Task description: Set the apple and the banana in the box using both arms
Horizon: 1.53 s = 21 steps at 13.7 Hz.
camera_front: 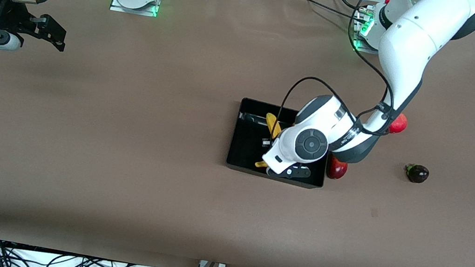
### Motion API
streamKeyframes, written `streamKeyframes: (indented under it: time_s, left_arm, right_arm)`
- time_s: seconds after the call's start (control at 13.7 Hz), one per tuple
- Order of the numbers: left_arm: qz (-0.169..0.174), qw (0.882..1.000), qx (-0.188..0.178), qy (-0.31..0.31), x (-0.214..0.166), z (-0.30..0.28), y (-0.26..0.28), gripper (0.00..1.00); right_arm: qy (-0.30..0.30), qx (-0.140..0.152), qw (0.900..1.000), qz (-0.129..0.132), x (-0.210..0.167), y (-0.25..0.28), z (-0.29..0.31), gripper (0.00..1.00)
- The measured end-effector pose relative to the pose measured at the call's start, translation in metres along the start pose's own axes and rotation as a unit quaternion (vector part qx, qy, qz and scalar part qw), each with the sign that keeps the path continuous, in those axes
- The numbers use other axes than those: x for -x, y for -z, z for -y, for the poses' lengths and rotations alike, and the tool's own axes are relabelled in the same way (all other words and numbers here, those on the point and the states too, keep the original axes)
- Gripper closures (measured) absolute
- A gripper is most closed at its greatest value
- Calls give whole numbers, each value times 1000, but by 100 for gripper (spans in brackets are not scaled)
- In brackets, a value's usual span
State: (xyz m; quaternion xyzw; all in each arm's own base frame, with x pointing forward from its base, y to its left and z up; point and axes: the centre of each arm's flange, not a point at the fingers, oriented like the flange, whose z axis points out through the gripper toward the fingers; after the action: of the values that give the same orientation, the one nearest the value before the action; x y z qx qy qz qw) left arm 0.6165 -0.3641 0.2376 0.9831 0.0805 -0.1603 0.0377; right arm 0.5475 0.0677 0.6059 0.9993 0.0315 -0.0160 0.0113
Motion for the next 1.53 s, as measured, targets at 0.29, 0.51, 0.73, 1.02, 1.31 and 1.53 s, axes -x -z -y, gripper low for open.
streamKeyframes:
  time_s: [0.29, 0.51, 0.73, 1.02, 1.31, 1.53]
  left_arm:
    - [29, 1000, -11, 2, -3, 2, -41, 66]
    - [33, 999, -12, 4, -6, 4, -47, 44]
    - [23, 1000, -10, 12, -13, 12, -21, 19]
    - [-5, 999, -12, 42, -22, 65, 89, 0]
    - [-34, 999, -21, 8, -7, 144, 203, 0]
    - [-33, 998, -30, -47, 1, 209, 252, 0]
  right_arm:
    - [0, 0, 1000, 0, 0, 0, 0, 0]
    - [0, 0, 1000, 0, 0, -1, 0, 0]
    - [1, 0, 1000, 0, 0, -1, 1, 0]
    - [1, 0, 1000, 0, 0, 0, 1, 0]
    - [1, 0, 1000, 0, 0, 0, 1, 0]
    - [2, 0, 1000, 0, 0, 0, 2, 0]
